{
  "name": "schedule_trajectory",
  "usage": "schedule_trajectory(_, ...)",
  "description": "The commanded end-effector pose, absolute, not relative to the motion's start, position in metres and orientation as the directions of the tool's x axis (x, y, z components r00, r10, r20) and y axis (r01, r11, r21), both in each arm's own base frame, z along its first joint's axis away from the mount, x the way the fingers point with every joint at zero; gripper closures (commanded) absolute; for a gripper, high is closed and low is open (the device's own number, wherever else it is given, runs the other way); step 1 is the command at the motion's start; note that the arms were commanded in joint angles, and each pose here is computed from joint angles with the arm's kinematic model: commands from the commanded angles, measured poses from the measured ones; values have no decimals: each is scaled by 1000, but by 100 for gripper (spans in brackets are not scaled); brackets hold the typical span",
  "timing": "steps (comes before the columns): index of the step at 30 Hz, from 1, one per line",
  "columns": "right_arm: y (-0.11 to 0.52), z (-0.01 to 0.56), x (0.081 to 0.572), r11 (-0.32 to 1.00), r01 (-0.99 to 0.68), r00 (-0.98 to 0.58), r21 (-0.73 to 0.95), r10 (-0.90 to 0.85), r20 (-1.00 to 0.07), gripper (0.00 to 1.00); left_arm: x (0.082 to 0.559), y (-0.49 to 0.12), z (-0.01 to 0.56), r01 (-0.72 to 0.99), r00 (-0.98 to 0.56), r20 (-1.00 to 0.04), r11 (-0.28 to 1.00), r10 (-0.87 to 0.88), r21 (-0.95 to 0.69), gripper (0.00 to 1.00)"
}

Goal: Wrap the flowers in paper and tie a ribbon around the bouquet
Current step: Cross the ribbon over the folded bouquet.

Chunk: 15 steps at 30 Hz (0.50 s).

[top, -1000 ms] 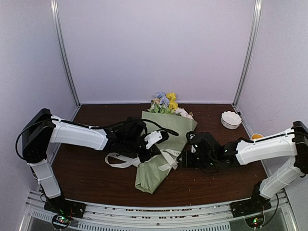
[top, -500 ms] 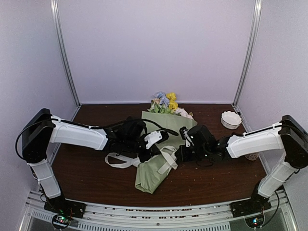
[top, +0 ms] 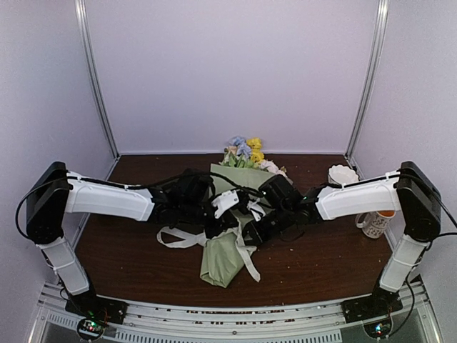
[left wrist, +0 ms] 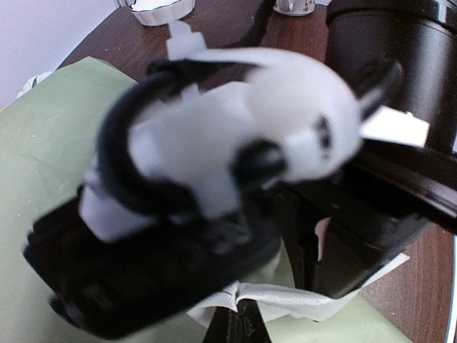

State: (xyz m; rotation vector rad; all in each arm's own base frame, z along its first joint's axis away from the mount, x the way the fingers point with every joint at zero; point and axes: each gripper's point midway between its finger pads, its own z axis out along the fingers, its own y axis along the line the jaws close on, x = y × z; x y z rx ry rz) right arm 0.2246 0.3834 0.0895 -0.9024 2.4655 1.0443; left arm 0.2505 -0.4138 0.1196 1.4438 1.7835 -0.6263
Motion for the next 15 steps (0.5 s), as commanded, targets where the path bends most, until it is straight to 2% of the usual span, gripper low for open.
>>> schedule_trajectory(1,378,94,219,530,-688,-725,495,-484,-490,79,260,-418,128,959,-70,-814,263,577,104,100)
schedule_trajectory(7,340,122,266,738,-571,-767,359,-323,-555,61,261,-416,119,957,-90,-805,273,587,93,100)
schedule_trajectory(10,316,142,275,806,-495,-763,324,-224,-607,59,261,-415,117,956,-93,-804,279,588,94,100)
schedule_trajectory(12,306,148,269,815,-457,-767,357,-157,-622,54,261,-415,118,956,-93,-805,278,585,92,100)
schedule_trajectory(15,292,144,257,838,-394,-778,377,-86,-622,53,262,-416,117,955,-92,-808,281,581,93,100)
